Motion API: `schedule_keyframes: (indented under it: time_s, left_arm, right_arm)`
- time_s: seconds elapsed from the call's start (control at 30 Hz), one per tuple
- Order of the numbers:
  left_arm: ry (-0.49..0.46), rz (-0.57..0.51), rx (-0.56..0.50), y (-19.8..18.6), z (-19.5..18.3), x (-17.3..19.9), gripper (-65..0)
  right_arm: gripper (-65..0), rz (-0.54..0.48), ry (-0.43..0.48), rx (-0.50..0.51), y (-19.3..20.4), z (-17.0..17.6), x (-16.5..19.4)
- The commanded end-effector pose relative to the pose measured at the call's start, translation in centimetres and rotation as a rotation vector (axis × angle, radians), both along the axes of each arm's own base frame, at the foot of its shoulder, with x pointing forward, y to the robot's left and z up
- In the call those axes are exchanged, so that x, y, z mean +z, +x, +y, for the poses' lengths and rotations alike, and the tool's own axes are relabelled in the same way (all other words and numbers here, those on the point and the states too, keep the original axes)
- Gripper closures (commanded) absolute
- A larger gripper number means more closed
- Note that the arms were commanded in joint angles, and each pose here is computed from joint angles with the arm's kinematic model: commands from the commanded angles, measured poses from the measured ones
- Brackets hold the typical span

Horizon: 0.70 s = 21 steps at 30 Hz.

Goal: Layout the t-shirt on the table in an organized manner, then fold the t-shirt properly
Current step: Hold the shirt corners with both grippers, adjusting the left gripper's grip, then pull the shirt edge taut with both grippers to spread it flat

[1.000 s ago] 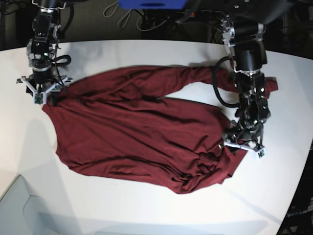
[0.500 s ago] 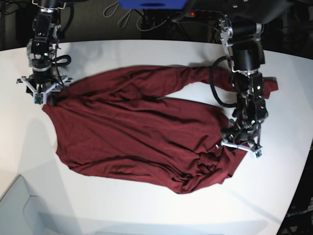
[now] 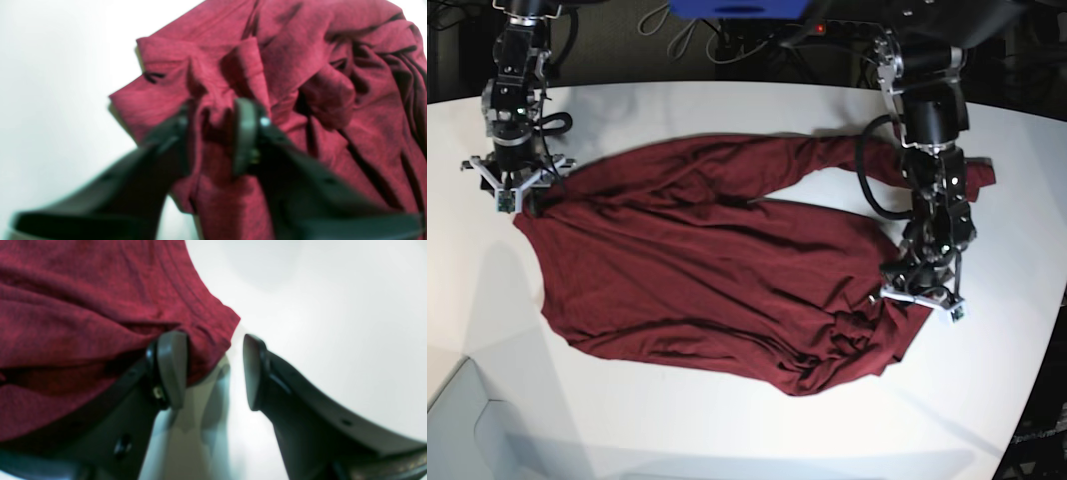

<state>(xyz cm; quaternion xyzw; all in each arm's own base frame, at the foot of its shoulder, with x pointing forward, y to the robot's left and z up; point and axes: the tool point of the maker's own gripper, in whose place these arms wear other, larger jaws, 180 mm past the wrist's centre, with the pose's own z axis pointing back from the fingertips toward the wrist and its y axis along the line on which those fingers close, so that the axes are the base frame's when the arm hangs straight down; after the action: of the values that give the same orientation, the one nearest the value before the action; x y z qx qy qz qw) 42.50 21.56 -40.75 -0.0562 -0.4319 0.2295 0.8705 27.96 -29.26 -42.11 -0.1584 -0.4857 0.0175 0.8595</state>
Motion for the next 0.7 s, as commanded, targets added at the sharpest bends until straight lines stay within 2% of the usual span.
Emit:
schedule_keyframes:
  time_s: [0.0, 0.03, 0.1, 0.23, 0.4, 0.5, 0.67]
  left_arm:
    - [0.014, -0.067, 0.005, 1.4, 0.5, 2.2, -1.7]
    - [0.014, -0.066, 0.008, 1.4, 0.5, 2.2, 0.0]
    - [0.014, -0.066, 0.008, 1.4, 0.5, 2.2, -1.6]
    - [0.021, -0.077, 0.011, 1.1, 0.7, 2.5, -0.3]
    - [-0.025, -0.209, 0.060, -0.2, 1.0, 6.5, -0.3]
    - [-0.032, -0.239, 0.073, -1.8, 1.7, 8.2, -0.3]
    - [-0.099, -0.235, 0.157, -6.1, 4.5, 8.0, -0.3]
  right_arm:
    - [-27.8, -0.029, -0.017, 0.005, 0.6, -0.4, 1.0]
    - [-27.8, -0.029, -0.017, 0.005, 0.6, -0.4, 1.0]
    - [-27.8, -0.029, -0.017, 0.005, 0.6, -0.4, 1.0]
    - [-27.8, -0.029, -0.017, 0.005, 0.6, -0.4, 1.0]
    - [-27.8, -0.027, -0.016, 0.005, 0.6, -0.4, 0.9]
    - [-27.8, -0.032, -0.016, 0.006, 0.7, -0.4, 1.0]
    - [-27.8, -0.043, -0.019, 0.005, 1.3, -0.5, 1.4]
